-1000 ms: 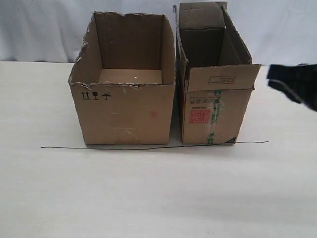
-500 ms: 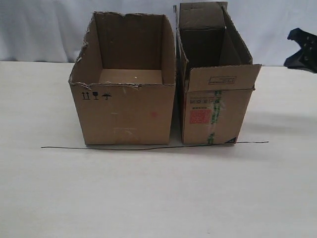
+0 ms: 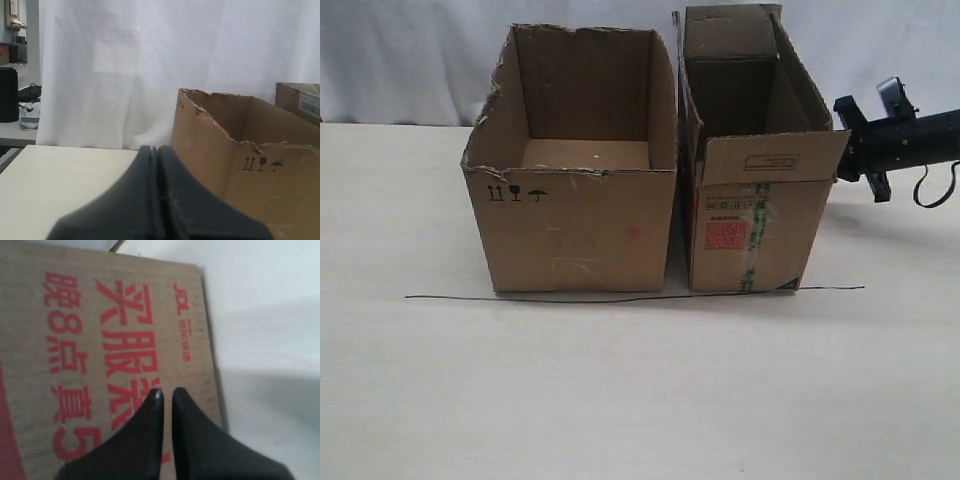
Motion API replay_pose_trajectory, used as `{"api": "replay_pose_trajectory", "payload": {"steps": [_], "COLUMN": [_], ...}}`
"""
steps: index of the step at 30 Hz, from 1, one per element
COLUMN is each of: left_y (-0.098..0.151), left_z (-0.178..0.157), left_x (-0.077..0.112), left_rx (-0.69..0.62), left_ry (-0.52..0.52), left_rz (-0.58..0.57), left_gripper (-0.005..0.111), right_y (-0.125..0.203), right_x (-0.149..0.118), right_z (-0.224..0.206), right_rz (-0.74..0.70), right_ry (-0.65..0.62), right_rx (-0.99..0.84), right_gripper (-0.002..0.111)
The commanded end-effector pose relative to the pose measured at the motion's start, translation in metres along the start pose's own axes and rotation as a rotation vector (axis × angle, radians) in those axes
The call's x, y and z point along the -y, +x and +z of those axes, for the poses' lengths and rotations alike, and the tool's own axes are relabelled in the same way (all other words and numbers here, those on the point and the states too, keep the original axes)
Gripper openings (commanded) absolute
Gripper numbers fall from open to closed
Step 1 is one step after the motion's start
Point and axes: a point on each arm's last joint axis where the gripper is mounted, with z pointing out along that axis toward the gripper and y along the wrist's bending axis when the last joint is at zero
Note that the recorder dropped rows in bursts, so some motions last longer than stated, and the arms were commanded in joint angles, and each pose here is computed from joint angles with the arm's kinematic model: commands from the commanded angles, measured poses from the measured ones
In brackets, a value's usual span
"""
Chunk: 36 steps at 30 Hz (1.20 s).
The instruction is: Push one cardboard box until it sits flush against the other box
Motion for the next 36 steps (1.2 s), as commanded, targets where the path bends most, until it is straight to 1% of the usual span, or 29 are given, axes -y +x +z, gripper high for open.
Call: {"api": "replay_pose_trajectory", "payload": {"steps": [1,10,18,20,24,28,32,36], "left_y": [0.0,0.0,0.0,0.0,0.0,0.0,0.0,0.0], "left_z": [0.0,0.0,0.0,0.0,0.0,0.0,0.0,0.0], "left_x": [0.001,0.001,0.001,0.001,0.001,0.001,0.001,0.001], "left_rx": [0.006,0.006,0.006,0.006,0.006,0.006,0.006,0.006], "left_ry": [0.01,0.01,0.01,0.01,0.01,0.01,0.01,0.01], "left_rz": [-0.003,-0.003,-0.003,-0.003,-0.003,-0.003,-0.003,-0.003], "left_gripper": [0.0,0.0,0.0,0.0,0.0,0.0,0.0,0.0], "right_y": [0.004,0.01,0.01,0.011,0.011,0.011,0.028,0.053], "right_x": [-0.005,-0.017,-0.016,-0.012,-0.002,0.008,0.006,0.001], "right_z": [0.006,0.023,0.025,0.02,0.004,-0.022,-0.041,-0.039], "right_rz": [-0.026,-0.047,-0.058,-0.059,-0.039,-0.019,-0.013,-0.005], "right_ry": [-0.024,-0.021,0.001,0.016,-0.003,0.016,0.015,0.015], "right_rx": [-0.047,-0.078,-0.075,-0.091,-0.128,-0.095,-0.097,-0.108], "right_gripper": [0.005,0.005,0.005,0.005,0.005,0.005,0.005,0.005]}}
